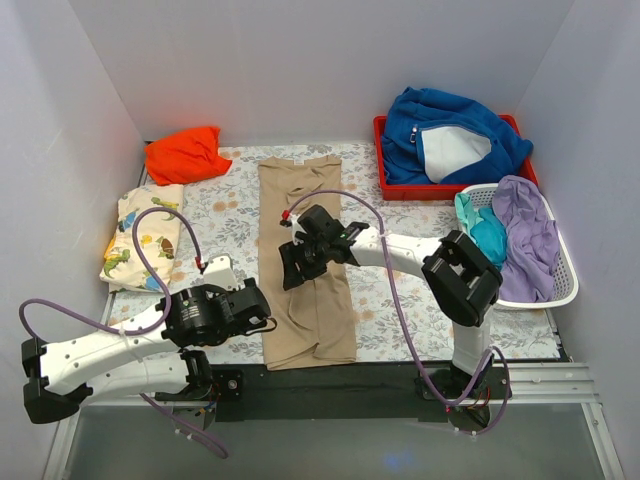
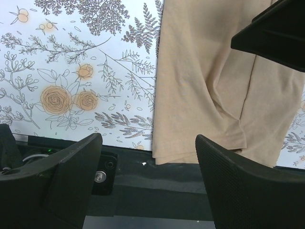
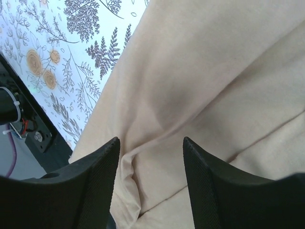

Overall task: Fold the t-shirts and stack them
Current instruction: Fold the tshirt

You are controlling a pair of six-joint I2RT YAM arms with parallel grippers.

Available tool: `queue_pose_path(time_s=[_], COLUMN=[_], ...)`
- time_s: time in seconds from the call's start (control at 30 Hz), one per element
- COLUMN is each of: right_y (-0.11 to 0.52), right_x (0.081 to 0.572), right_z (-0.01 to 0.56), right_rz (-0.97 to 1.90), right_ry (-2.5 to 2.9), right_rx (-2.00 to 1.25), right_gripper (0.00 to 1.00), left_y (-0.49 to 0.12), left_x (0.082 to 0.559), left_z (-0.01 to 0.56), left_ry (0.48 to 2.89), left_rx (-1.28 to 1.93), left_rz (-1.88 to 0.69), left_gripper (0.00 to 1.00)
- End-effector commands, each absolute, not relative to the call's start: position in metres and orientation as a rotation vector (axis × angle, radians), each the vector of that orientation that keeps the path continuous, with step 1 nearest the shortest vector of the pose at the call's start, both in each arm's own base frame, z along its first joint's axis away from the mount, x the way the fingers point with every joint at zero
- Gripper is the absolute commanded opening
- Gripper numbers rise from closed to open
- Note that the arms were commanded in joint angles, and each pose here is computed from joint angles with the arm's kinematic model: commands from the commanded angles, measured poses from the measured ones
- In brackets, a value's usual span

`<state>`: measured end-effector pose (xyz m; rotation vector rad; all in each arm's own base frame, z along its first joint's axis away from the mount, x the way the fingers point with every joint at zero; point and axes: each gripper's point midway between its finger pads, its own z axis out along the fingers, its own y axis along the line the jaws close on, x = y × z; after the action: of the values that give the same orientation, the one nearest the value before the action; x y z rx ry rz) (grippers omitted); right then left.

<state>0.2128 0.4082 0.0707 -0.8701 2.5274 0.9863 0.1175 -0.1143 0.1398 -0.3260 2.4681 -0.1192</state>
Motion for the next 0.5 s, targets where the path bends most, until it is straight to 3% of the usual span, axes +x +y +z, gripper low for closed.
queue_pose_path(time_s=[0.0, 0.23, 0.47], right_y=[0.423, 0.41, 0.402], right_x=[0.215, 0.218, 0.224], right_z=[0.074, 0.054, 0.058], right_rz=[1.006, 0.753, 0.668], right_ry=[2.516, 2.595, 2.562], right_rx=[-0.847, -0.819, -0.82], right_gripper=[0.6, 0.53, 0.17], left_y=[-0.112, -0.112, -0.112], left_x=[0.126, 0.125, 0.124], left_z=[0.144, 0.143, 0.139], left_ry=[2.377, 2.379, 2.389], left_rx=[-0.6, -0.602, -0.592], left_rz=[-0.178, -0.192, -0.168], left_gripper=[0.78, 0.79, 0.79])
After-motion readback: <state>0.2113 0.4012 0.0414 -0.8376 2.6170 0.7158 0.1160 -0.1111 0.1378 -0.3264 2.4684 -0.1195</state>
